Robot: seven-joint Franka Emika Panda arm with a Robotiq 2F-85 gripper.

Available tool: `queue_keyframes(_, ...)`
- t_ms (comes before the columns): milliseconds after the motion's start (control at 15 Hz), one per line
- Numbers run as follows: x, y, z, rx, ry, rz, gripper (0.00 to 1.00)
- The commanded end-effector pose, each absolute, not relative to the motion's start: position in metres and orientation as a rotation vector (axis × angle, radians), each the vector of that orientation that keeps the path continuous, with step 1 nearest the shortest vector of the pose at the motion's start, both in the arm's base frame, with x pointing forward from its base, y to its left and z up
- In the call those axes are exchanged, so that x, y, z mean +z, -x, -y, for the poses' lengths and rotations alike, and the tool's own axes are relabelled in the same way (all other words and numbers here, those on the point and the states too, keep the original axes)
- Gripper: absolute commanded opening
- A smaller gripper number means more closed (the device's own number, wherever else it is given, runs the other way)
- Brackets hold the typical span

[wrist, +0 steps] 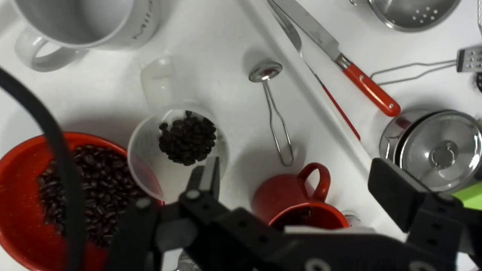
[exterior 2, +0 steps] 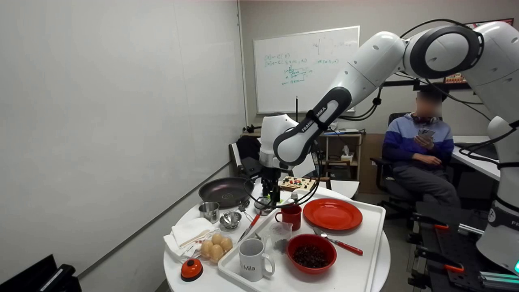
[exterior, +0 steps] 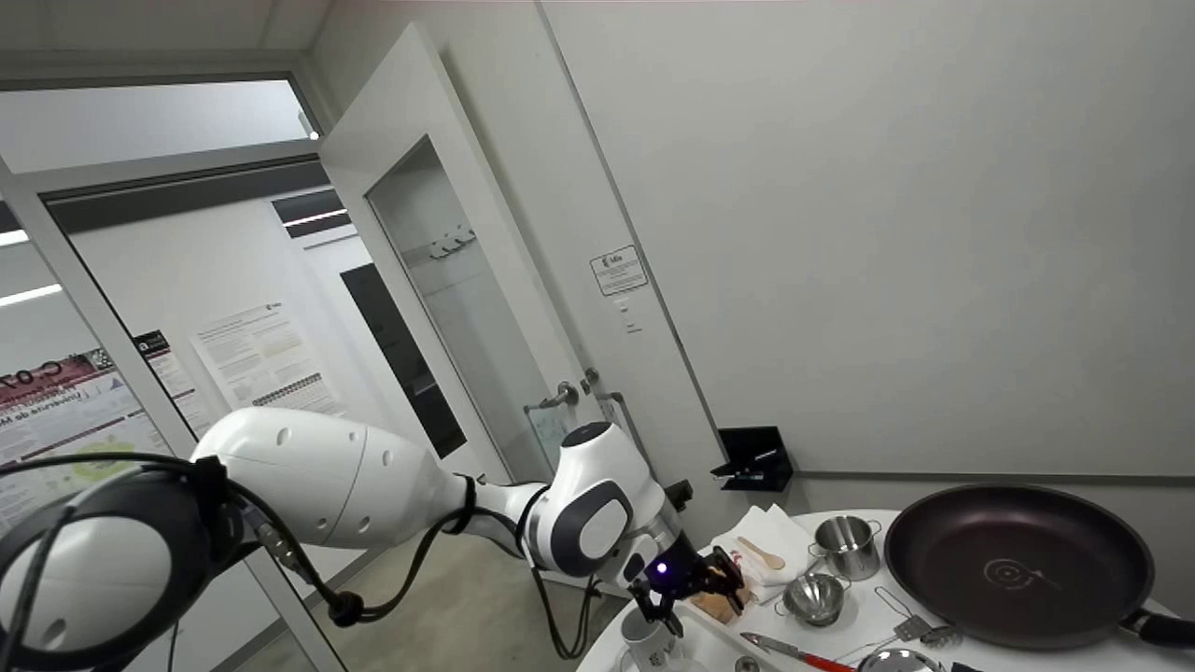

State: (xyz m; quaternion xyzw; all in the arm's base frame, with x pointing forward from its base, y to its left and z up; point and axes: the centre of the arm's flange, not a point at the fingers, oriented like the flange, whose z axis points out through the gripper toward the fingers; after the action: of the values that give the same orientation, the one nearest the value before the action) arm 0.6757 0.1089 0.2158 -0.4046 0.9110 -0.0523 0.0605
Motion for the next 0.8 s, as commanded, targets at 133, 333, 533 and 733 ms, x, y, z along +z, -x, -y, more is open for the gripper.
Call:
queue_keyframes(133,0.21,-0.679,-0.077,-0.311,0.851,-2.93,1.0)
queue_keyframes(333,0.213,-0.679,-0.046,-0.335,0.706,-2.979,1.0)
queue_keyframes(533,0.207,-0.676,-0.033,-0.295,0.676,-3.017,1.0)
queue_keyframes(733,0.204,-0.675,-0.033,-0.3,0.71,-3.005,1.0)
